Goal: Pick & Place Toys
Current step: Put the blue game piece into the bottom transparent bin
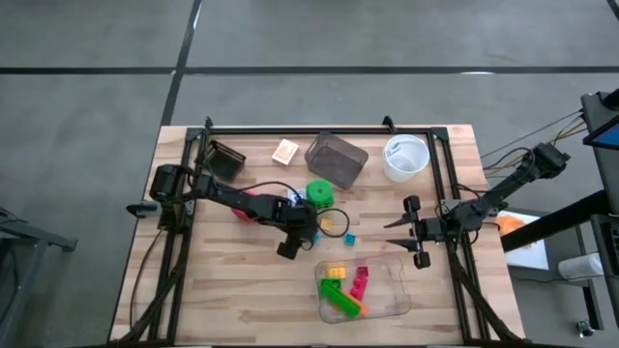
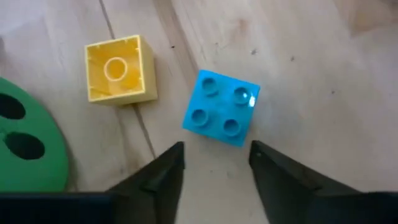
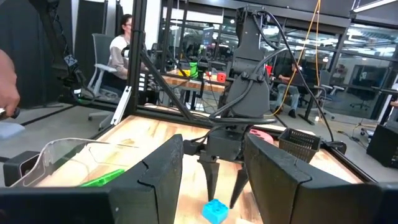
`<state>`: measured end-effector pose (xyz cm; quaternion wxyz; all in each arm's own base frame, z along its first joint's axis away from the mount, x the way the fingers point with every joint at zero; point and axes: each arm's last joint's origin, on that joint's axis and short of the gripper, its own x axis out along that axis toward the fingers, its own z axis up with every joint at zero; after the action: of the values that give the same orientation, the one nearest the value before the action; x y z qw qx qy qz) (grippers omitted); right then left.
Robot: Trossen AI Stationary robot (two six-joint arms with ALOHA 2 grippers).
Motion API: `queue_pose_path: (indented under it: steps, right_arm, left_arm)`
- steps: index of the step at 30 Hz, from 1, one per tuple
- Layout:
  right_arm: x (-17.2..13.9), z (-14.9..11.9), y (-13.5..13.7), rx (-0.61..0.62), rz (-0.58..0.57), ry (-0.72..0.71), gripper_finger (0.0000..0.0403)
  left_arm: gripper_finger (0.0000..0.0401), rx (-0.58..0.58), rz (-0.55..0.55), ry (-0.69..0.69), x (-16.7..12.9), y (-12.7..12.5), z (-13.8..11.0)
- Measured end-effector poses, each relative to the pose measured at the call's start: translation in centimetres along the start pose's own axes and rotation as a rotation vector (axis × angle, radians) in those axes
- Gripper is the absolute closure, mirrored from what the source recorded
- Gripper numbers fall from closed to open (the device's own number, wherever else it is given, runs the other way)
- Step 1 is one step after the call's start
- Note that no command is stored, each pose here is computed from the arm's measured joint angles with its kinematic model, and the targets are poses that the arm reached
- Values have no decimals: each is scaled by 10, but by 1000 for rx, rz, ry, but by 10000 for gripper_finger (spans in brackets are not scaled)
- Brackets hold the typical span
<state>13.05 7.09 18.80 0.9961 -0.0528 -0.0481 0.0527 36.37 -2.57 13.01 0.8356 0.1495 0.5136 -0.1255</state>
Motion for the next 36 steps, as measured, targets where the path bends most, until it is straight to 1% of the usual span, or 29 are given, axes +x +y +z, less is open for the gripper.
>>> queue_pose_path:
  steps: [3, 7, 10, 14, 17, 20, 23, 28, 36]
  right_arm:
    - [0, 0, 0, 0, 0, 0, 236]
    - [0, 0, 0, 0, 0, 0, 236]
    - [0, 0, 0, 0, -1, 0, 236]
    - [0, 0, 0, 0, -1, 0, 236]
    - [0, 0, 0, -1, -1, 2, 236]
    - [0, 0, 0, -1, -1, 1, 236]
    - [0, 0, 0, -1, -1, 1, 236]
    - [0, -1, 0, -3, -1, 6, 236]
    - [0, -2, 0, -6, 0, 12, 236]
  left_arm:
    - [144, -15, 5, -20, -1, 0, 3]
    - [83, 16, -16, -67, 0, -1, 7]
    - [63, 26, -30, -105, 3, -1, 10]
    - [62, 27, -39, -107, 11, -2, 9]
    - [76, 23, -31, -99, 15, -1, 8]
    - [109, 3, -21, -86, 16, -2, 8]
    - [158, -31, -22, -77, 16, -3, 7]
    - [264, -91, -10, -52, 15, -3, 5]
    - [267, -172, 3, 17, 9, -4, -2]
